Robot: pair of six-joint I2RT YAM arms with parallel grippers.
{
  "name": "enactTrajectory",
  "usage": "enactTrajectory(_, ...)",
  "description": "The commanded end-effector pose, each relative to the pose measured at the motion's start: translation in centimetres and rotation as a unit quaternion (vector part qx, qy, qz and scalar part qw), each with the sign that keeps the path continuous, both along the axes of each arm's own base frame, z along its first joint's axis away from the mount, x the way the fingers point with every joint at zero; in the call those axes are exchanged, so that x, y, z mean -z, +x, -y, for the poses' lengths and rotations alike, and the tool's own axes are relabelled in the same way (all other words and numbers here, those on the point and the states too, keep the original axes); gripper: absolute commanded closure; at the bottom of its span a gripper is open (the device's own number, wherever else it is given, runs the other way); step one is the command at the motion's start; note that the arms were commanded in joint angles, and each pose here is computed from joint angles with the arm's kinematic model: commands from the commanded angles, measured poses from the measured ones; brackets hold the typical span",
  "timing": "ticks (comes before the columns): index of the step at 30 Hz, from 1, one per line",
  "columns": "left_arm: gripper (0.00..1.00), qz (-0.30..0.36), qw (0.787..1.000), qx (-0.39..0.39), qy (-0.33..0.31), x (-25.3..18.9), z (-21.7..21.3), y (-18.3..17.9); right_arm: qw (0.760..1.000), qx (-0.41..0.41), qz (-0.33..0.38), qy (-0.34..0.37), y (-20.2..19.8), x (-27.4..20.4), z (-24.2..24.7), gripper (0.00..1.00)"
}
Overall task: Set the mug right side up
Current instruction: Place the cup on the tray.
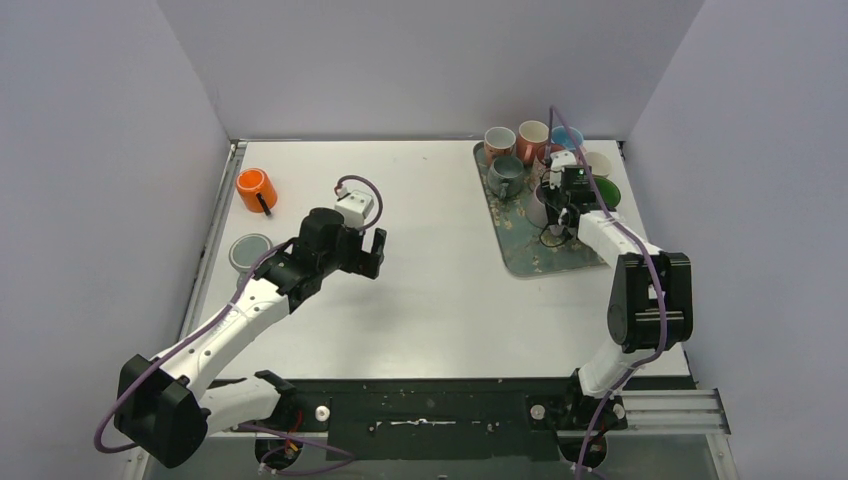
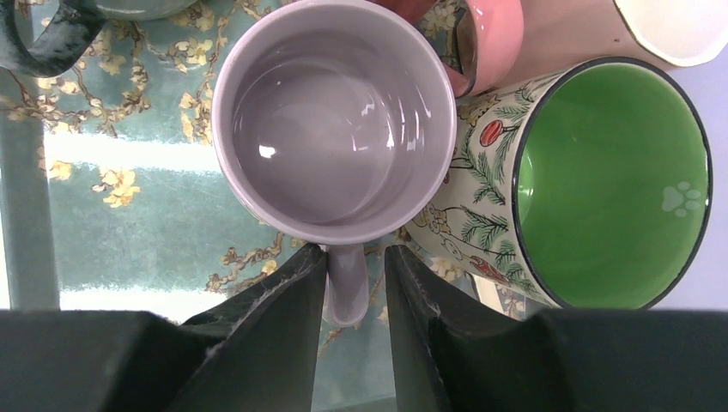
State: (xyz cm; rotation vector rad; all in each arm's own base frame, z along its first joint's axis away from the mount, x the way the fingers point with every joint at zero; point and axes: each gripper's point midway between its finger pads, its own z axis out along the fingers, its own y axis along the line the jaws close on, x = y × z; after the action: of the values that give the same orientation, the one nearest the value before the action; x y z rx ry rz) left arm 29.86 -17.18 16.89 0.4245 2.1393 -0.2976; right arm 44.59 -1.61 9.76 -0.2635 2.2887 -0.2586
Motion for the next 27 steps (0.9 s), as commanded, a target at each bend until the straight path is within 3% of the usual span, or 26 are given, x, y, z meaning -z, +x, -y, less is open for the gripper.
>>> enactTrajectory(1,0.03,0.027,0.999,-0.027,0.003,-1.3,-0.8,1.1,0.998,0.015,0.055,0.0,2.1,-3.4,0.6,0.68)
enactTrajectory(6,0.03,0.033,0.996,-0.08,0.015,-1.1,-2.6,1.8,0.996,0.025,0.078,0.042,1.5,-5.7,-1.2,0.61)
enactTrajectory(13,0.03,0.019,0.983,-0.178,0.03,0.1,-5.9,2.5,0.981,-0.001,0.1,0.164,-0.3,-8.7,-6.2,0.28)
enactTrajectory(16,0.03,0.019,0.98,-0.196,0.04,0.1,-6.6,2.6,0.973,-0.036,0.112,0.198,-1.8,-10.0,-8.8,0.2)
enactTrajectory(21,0.03,0.023,0.948,-0.314,0.038,-0.4,-10.3,3.6,0.95,-0.102,0.141,0.261,-4.7,-13.6,-13.5,0.02)
enactTrajectory(27,0.08,0.024,0.92,-0.39,-0.001,-1.7,-14.0,6.5,0.909,-0.138,0.158,0.36,-8.1,-16.5,-16.5,0.0)
